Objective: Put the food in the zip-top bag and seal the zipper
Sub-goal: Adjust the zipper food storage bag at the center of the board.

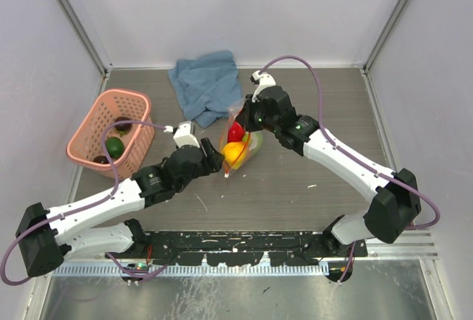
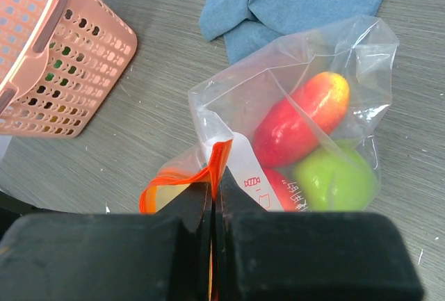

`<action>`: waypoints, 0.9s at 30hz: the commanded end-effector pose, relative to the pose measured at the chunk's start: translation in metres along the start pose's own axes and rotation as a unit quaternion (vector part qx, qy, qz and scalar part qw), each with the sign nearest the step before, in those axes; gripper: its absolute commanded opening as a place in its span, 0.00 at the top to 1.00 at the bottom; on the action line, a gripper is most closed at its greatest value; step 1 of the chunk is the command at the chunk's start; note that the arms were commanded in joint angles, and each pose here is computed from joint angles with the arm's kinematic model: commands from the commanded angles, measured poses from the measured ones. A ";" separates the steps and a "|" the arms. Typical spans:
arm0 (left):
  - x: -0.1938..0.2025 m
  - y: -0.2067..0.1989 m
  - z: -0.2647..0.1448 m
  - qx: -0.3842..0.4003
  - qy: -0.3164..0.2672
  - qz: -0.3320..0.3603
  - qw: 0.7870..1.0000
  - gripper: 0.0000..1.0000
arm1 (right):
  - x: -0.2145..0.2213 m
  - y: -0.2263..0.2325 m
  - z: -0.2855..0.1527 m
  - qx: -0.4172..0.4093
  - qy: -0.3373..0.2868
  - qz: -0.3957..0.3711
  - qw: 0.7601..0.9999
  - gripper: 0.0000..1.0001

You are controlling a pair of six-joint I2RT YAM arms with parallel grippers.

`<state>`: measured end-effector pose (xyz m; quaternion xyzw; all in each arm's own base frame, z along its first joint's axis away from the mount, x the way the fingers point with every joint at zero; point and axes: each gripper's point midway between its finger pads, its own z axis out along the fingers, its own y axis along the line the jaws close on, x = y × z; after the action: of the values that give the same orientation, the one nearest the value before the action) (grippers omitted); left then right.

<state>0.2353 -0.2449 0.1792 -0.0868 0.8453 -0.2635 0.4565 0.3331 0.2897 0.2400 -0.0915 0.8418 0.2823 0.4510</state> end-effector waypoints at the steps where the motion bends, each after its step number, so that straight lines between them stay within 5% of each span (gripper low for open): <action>1: 0.004 -0.007 0.001 0.015 0.016 -0.017 1.000 0.44 | -0.028 0.011 -0.013 -0.022 -0.049 0.003 0.999 0.99; 19: 0.048 -0.014 0.018 0.022 0.102 -0.016 0.994 0.63 | -0.030 0.009 -0.012 -0.026 -0.056 0.008 0.998 0.99; 27: 0.024 -0.026 0.010 0.033 0.078 0.010 0.996 0.96 | -0.032 0.000 -0.012 -0.010 -0.058 0.005 0.998 0.99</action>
<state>0.2171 -0.2732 0.1305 -0.0507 0.8920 -0.2688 0.3599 0.3361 0.2875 0.2354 -0.0890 0.8405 0.2847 0.4523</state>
